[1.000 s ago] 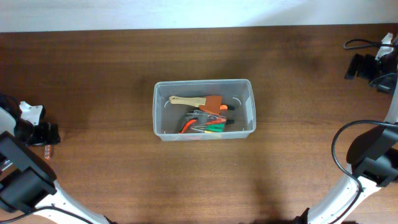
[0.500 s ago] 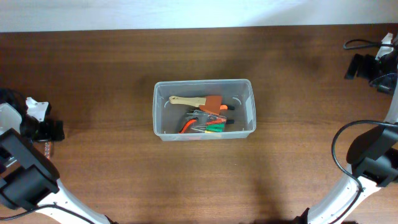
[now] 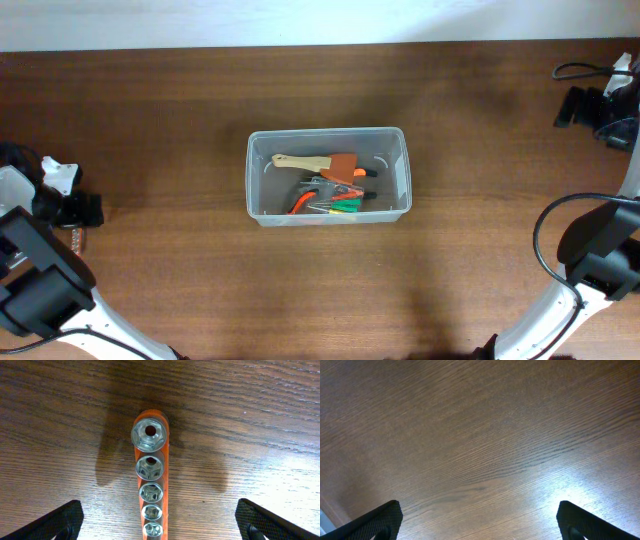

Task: Pack container
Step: 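Lower the left gripper over the orange socket rail, then close the left gripper on the socket rail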

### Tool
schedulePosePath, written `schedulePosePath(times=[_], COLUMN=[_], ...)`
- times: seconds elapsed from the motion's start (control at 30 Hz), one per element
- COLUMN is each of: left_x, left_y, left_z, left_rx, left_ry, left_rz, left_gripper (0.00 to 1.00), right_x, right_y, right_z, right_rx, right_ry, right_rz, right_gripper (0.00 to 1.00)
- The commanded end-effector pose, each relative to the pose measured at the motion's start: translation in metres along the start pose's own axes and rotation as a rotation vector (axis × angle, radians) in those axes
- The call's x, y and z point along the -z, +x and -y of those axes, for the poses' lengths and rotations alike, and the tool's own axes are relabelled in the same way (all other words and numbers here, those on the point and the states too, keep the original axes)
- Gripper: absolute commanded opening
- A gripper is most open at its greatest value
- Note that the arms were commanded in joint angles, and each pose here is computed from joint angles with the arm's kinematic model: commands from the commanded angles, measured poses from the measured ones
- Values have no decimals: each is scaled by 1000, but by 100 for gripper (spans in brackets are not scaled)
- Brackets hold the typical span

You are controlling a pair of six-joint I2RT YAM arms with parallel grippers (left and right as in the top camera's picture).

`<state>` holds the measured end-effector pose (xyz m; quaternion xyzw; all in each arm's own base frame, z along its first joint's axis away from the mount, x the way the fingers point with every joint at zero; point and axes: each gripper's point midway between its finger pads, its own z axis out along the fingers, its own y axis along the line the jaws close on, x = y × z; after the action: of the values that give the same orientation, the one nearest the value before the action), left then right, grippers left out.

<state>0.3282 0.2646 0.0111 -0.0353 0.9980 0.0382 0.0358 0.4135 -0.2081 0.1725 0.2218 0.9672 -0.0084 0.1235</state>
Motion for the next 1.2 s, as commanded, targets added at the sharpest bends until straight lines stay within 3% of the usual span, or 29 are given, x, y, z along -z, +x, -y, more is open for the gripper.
schedulePosePath(times=[0.0, 0.87, 0.93, 0.97, 1.1, 1.17], left_x=[-5, -24, -25, -25, -25, -25], left_y=[5, 9, 8, 8, 8, 8], left_z=[0, 3, 2, 2, 2, 2], left_rx=[15, 14, 15, 15, 15, 15], left_ry=[5, 28, 25, 24, 24, 24], left_rz=[-15, -48, -45, -43, -43, -43], left_gripper=[99, 100, 89, 79, 74, 65], right_x=[3, 3, 3, 3, 3, 3], right_y=[0, 1, 0, 1, 0, 0], right_z=[-3, -3, -3, -3, -3, -3], right_rx=[-1, -1, -1, -1, -1, -1], right_ry=[-3, -3, -3, -3, -3, -3], right_rz=[5, 5, 5, 4, 5, 5], right_gripper=[99, 99, 99, 99, 99, 99])
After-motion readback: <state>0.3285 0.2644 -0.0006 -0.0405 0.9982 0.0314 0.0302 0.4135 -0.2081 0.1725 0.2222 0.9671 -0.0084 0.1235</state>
